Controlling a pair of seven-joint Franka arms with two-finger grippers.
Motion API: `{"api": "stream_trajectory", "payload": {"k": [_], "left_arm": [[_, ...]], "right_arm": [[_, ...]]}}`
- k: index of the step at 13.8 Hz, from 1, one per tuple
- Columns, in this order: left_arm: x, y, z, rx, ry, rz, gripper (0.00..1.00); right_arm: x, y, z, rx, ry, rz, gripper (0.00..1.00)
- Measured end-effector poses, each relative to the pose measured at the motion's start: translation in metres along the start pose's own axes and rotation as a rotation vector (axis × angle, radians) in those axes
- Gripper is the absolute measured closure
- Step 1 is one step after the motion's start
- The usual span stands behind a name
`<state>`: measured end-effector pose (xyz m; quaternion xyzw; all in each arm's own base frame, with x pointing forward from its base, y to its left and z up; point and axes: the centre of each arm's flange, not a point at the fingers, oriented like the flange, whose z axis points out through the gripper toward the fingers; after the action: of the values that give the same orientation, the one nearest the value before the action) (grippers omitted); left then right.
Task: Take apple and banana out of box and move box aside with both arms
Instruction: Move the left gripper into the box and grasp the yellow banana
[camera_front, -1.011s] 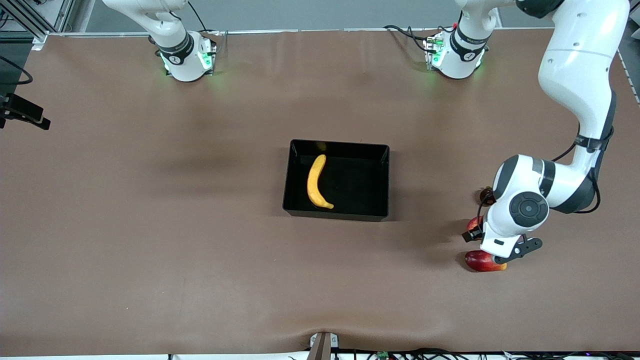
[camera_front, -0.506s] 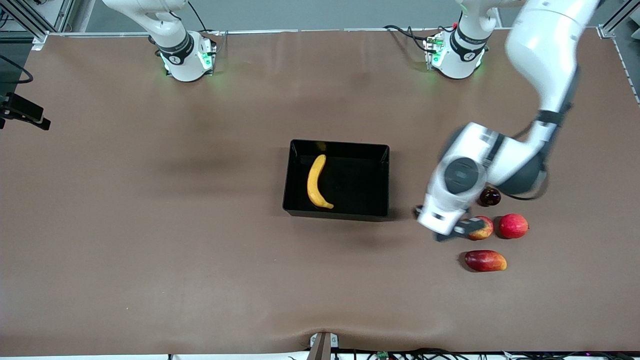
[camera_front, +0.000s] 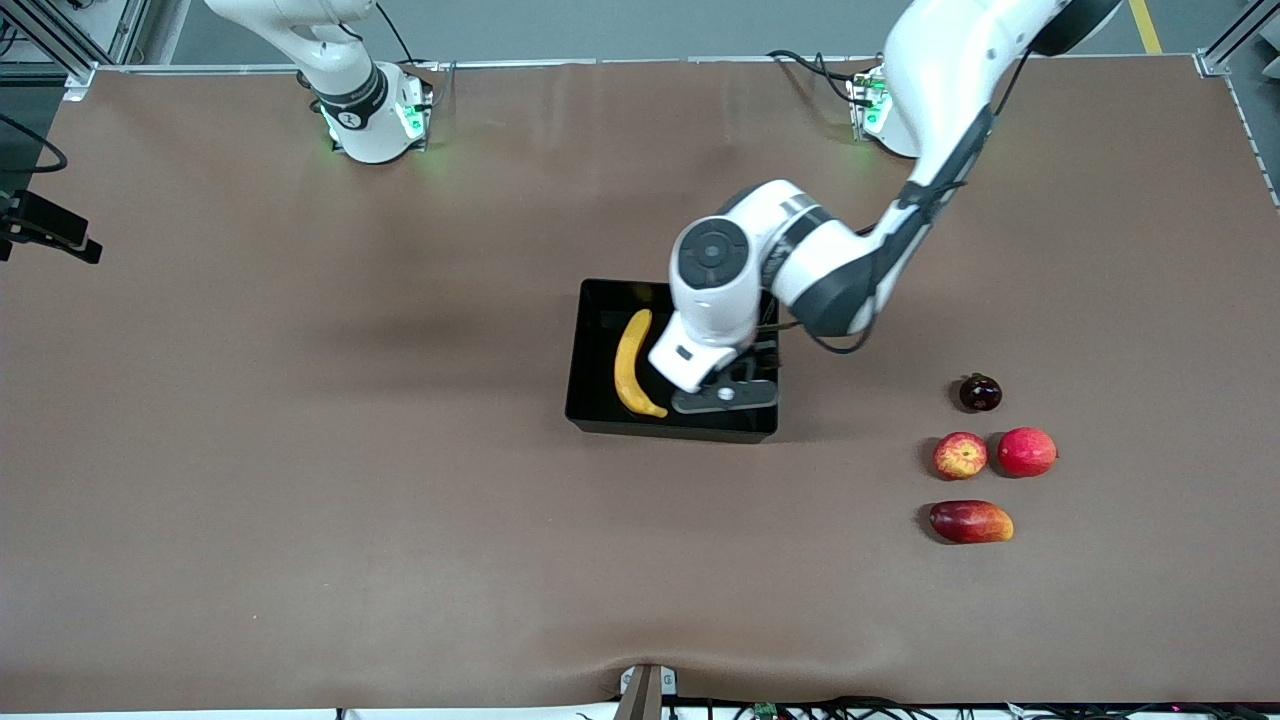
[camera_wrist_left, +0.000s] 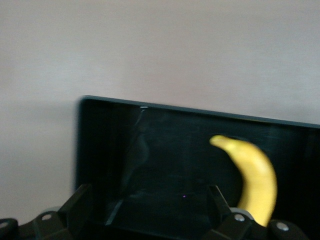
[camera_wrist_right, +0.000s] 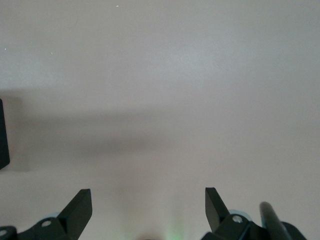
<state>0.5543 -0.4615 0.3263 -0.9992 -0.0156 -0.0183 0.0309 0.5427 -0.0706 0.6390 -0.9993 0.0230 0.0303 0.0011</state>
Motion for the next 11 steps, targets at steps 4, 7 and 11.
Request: {"api": "stream_trajectory", "payload": {"k": [4, 7, 11], "left_arm": [[-0.018, 0.043, 0.032, -0.099, 0.024, 0.03, 0.0], [-0.035, 0.067, 0.064, -0.143, 0.012, 0.021, 0.0], [-0.046, 0.079, 0.104, -0.135, 0.005, 0.004, 0.0]], "right_arm": [[0.0, 0.0, 0.0, 0.0, 0.0, 0.0, 0.0], [0.0, 0.001, 0.0, 0.0, 0.0, 0.002, 0.0], [0.001, 0.002, 0.001, -0.001, -0.002, 0.003, 0.0]]}}
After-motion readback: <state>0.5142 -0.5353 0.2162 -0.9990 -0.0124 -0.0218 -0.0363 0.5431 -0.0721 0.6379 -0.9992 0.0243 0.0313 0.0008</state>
